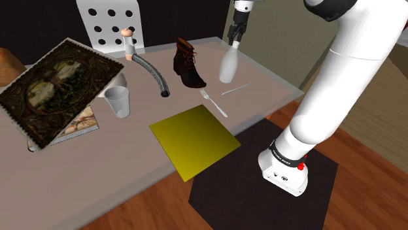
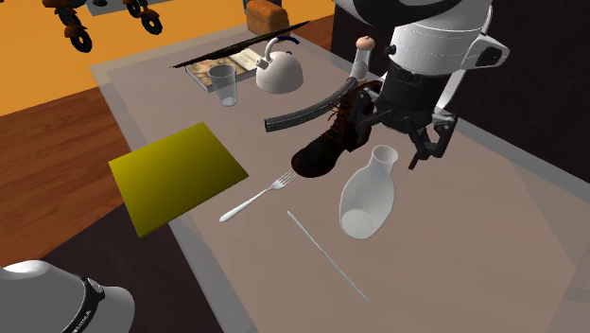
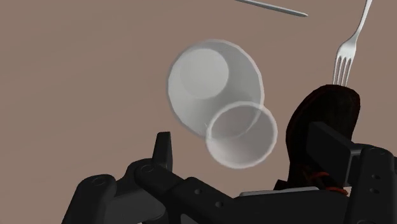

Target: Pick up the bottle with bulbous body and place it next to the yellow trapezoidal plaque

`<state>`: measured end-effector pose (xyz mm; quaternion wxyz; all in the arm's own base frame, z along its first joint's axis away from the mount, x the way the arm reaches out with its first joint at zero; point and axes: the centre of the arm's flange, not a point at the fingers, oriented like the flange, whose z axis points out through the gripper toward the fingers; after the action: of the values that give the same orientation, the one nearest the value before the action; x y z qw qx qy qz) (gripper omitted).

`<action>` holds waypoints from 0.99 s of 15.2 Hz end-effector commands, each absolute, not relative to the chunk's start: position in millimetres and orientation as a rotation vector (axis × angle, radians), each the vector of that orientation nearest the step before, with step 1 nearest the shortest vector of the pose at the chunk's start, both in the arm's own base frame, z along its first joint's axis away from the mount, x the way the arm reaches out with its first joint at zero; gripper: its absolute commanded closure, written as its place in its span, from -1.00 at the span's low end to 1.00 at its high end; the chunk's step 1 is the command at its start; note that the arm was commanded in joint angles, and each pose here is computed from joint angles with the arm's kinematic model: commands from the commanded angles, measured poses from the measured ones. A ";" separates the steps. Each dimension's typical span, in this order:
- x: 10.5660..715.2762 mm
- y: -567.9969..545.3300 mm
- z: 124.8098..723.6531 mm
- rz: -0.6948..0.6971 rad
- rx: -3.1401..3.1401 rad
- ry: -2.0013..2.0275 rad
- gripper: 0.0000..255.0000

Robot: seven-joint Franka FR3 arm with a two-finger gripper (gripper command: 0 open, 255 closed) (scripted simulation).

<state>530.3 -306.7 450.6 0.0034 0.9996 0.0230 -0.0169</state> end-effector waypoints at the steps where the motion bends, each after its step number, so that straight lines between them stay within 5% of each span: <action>1: 529.1 -307.4 439.5 -0.051 3.134 0.073 -1.00; 12: 528.5 -307.5 420.7 -0.051 3.134 0.073 -1.00; 13: 528.5 -307.5 420.7 -0.051 3.134 0.073 1.00; 15: 528.5 -307.5 420.7 -0.051 3.134 0.073 1.00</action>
<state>528.6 -307.4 421.1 0.0033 0.9996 0.0234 -0.0159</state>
